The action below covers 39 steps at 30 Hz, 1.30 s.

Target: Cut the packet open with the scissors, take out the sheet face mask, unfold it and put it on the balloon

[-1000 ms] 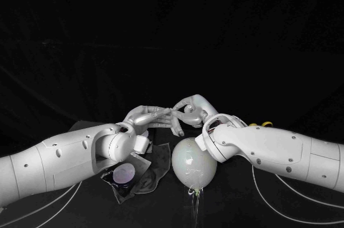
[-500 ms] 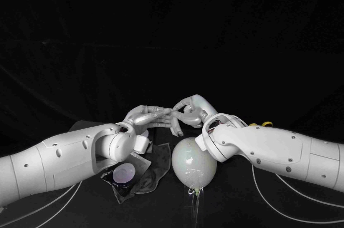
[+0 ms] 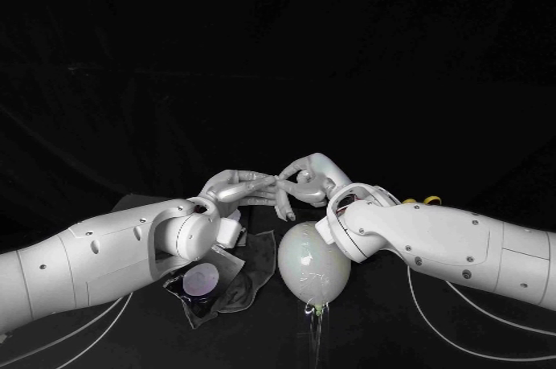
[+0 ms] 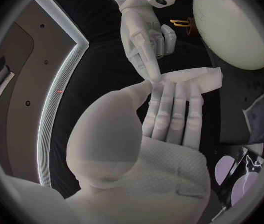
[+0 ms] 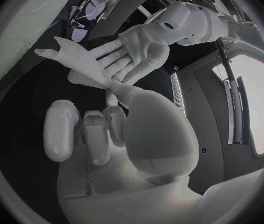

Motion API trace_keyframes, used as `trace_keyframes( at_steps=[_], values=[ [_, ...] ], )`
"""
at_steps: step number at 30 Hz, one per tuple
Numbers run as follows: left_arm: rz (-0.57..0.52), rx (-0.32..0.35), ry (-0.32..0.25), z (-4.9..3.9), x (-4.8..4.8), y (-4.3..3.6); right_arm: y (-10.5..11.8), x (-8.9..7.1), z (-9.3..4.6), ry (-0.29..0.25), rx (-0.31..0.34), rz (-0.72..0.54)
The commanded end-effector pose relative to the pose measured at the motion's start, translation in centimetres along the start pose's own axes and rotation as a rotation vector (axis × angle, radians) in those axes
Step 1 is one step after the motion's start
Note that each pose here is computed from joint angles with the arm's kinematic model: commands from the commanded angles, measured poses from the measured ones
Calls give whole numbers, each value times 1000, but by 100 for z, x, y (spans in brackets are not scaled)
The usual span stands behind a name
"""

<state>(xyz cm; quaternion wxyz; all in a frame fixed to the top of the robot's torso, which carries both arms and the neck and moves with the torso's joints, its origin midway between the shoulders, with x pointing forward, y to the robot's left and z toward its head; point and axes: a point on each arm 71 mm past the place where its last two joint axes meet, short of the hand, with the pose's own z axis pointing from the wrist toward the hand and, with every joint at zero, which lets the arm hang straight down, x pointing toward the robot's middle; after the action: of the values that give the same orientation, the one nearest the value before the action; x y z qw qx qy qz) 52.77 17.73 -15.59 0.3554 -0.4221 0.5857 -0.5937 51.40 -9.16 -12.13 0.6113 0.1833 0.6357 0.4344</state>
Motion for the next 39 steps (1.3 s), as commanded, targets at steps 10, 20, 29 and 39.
trace_keyframes(
  at_steps=[10,20,29,39],
  values=[
    [13,10,1,13,26,-20,47,50,-17,30,-24,-10],
    [25,15,-9,21,36,-23,52,72,-9,41,-21,-15],
    [37,29,-22,23,51,-33,45,77,0,43,-16,-28],
    [45,45,-47,16,43,-47,24,57,8,33,-13,-29]
  ],
)
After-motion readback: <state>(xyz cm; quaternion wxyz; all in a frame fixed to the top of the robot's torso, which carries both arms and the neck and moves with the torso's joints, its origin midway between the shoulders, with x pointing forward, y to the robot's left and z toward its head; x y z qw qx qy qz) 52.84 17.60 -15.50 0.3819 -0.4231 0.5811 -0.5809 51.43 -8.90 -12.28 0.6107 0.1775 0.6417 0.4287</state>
